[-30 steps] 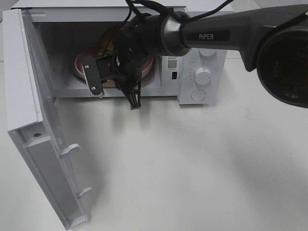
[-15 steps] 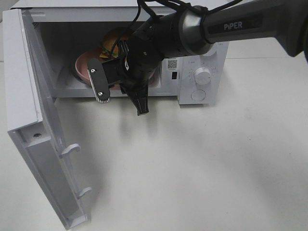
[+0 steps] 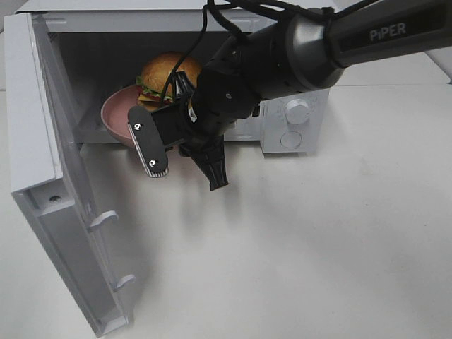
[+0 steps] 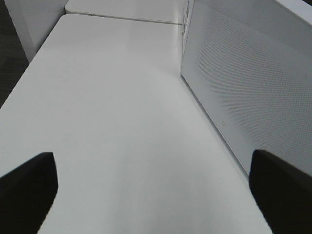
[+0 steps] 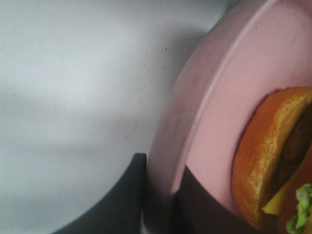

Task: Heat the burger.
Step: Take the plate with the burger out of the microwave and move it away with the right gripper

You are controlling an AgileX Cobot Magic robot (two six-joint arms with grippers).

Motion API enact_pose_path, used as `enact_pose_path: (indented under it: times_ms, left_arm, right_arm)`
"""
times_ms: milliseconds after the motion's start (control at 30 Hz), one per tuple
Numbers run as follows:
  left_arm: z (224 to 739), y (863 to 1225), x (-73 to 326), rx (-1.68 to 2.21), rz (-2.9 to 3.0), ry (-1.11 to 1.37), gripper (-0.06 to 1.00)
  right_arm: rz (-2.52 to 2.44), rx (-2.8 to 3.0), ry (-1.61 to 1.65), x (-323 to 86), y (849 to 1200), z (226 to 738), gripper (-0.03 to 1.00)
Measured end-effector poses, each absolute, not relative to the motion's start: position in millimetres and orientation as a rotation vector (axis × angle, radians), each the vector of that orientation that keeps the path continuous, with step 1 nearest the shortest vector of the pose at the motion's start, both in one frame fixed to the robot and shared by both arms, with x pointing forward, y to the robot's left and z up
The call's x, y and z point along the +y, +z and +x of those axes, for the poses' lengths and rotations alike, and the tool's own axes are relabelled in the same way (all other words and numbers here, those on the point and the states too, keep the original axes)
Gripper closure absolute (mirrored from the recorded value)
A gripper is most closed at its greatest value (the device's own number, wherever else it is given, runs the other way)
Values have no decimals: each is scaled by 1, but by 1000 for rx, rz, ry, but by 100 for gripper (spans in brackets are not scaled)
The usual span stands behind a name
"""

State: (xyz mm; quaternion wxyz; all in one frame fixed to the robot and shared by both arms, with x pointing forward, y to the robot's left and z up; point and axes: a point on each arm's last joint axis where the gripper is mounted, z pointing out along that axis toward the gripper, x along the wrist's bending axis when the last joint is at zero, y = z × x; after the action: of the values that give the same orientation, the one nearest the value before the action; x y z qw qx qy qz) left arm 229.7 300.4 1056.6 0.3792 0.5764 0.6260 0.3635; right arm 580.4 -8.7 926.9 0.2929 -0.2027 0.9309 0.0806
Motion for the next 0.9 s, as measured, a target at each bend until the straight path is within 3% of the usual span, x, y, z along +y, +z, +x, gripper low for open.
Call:
enact_pose_path:
  times_ms: [900]
  left_arm:
    - [230,1057,300,1599,1472,929,-4]
  right_arm:
    - [-648,2394,249,-83,966,493,84]
